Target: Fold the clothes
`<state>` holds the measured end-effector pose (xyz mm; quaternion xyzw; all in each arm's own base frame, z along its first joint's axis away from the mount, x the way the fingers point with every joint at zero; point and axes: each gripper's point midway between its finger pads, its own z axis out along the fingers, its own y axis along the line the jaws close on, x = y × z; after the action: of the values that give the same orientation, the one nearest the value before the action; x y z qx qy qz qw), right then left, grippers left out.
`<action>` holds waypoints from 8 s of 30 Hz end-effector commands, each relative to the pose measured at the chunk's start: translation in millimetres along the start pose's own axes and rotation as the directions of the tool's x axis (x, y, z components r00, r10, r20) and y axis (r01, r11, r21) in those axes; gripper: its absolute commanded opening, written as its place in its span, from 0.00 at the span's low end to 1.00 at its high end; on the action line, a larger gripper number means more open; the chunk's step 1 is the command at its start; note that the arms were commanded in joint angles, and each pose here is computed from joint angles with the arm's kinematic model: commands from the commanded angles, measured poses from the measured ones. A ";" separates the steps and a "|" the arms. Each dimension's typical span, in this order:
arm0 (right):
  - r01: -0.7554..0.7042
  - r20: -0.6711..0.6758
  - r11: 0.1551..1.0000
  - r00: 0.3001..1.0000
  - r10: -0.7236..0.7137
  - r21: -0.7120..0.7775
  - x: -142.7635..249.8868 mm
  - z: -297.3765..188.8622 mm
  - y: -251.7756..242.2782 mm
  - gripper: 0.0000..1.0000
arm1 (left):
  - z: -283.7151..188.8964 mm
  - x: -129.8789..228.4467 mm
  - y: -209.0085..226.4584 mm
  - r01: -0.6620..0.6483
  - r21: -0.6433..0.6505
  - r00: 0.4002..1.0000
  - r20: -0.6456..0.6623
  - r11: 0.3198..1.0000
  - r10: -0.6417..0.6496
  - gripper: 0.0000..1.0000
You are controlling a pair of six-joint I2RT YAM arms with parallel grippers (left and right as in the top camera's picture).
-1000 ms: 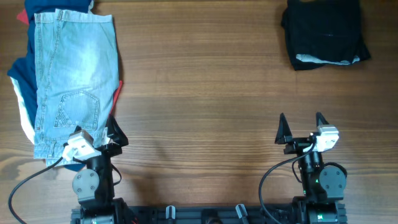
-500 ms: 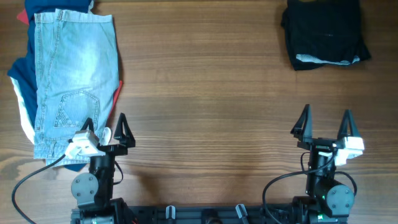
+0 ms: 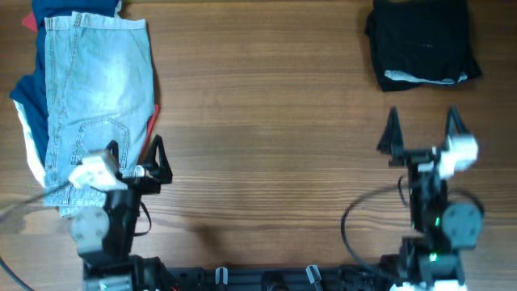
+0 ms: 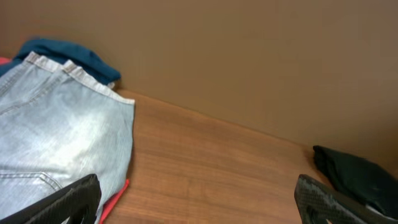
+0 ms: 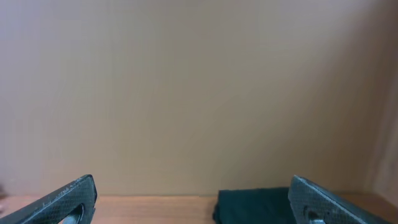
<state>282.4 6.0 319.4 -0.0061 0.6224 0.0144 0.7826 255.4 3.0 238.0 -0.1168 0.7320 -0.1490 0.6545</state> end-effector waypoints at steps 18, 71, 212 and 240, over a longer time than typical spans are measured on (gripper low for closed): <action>-0.351 -0.539 0.740 0.842 -0.018 -0.574 31.2 172.4 111.0 1.00 | 59.3 20.2 8.6 0.095 -0.167 0.805 -0.567 0.981 -0.175 1.00; -0.511 -0.770 0.767 0.637 0.035 -0.388 132.0 176.1 138.9 1.00 | 74.4 86.6 330.9 -0.092 -0.596 0.818 -0.502 0.798 -0.281 0.75; -0.236 -0.687 0.805 0.675 -0.268 -0.545 284.4 244.8 161.9 0.91 | 151.4 81.2 -18.6 -0.013 -0.217 0.652 -0.742 0.976 -0.156 1.00; -0.401 -0.785 0.742 0.561 -0.264 -0.536 383.1 202.2 188.9 0.62 | 149.3 87.6 -32.3 -0.010 -0.184 0.637 -0.759 0.983 -0.136 1.00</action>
<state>566.4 200.7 12.5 -0.2714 0.8571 0.2481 0.3608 395.1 -61.2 160.5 -0.1370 0.9418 -0.1385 0.2738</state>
